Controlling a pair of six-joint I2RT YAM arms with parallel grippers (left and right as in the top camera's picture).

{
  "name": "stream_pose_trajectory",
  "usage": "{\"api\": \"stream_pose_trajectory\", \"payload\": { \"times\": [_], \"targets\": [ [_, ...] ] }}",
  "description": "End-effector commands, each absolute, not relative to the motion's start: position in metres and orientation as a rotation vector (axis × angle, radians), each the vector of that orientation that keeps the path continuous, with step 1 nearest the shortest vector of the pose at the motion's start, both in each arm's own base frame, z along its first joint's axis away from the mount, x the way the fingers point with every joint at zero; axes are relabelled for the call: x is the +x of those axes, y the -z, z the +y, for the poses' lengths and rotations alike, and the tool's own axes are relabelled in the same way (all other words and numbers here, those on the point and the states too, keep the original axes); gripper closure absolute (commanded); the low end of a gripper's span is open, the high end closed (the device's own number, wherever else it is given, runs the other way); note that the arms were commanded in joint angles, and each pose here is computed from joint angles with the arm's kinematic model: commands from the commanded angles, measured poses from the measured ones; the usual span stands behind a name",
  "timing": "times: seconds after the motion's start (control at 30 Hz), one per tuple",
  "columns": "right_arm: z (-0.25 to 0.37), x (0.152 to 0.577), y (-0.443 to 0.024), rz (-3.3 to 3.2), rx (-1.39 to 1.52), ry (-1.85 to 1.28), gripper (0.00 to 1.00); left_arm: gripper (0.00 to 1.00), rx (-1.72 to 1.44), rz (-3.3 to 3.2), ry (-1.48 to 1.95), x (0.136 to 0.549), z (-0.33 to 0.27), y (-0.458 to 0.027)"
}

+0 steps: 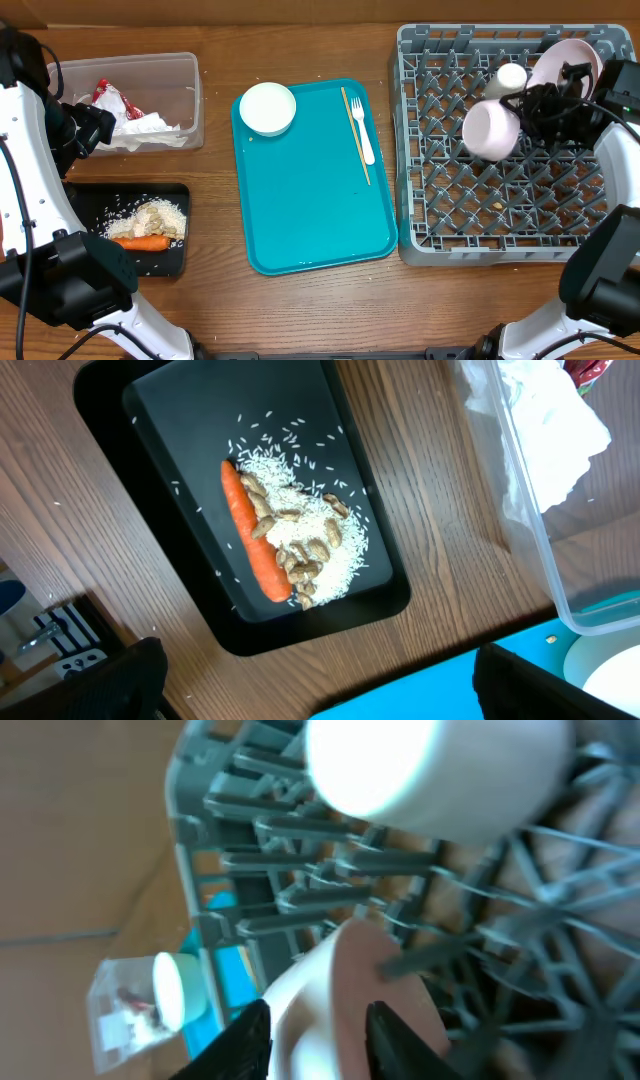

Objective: Sort waste into correct bins and load items into the dishwasher rack
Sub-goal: 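Carry the pink bowl to the rack and set it upside down, then release the pink bowl and move the right gripper to the white bowl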

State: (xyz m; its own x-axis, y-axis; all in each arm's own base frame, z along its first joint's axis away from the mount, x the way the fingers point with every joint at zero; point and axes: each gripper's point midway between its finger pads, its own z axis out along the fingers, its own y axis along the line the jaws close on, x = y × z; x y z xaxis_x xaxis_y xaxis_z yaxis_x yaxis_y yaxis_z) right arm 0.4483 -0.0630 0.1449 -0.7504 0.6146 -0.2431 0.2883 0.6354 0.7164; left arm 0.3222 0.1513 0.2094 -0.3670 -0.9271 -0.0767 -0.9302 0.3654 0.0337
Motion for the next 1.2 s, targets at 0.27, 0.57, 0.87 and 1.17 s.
{"api": "stream_pose_trajectory", "payload": {
  "times": [0.27,0.57,0.87,1.17],
  "targets": [
    [-0.141,0.434,-0.184,2.438,0.956,-0.451,0.65,0.00,-1.720,2.543,-0.100,0.320,0.149,-0.219],
    [-0.104,0.424,-0.204,2.575,0.875,-0.316,0.67,0.00,-1.726,2.539,-0.100,0.319,0.150,-0.219],
    [-0.052,0.409,-0.153,2.754,0.803,-0.056,0.85,0.00,-1.718,2.543,-0.100,0.320,0.149,-0.219],
    [-0.075,0.406,-0.131,2.707,0.897,0.102,0.86,0.00,-1.695,2.559,-0.099,0.323,0.143,-0.219]
  ]
}}
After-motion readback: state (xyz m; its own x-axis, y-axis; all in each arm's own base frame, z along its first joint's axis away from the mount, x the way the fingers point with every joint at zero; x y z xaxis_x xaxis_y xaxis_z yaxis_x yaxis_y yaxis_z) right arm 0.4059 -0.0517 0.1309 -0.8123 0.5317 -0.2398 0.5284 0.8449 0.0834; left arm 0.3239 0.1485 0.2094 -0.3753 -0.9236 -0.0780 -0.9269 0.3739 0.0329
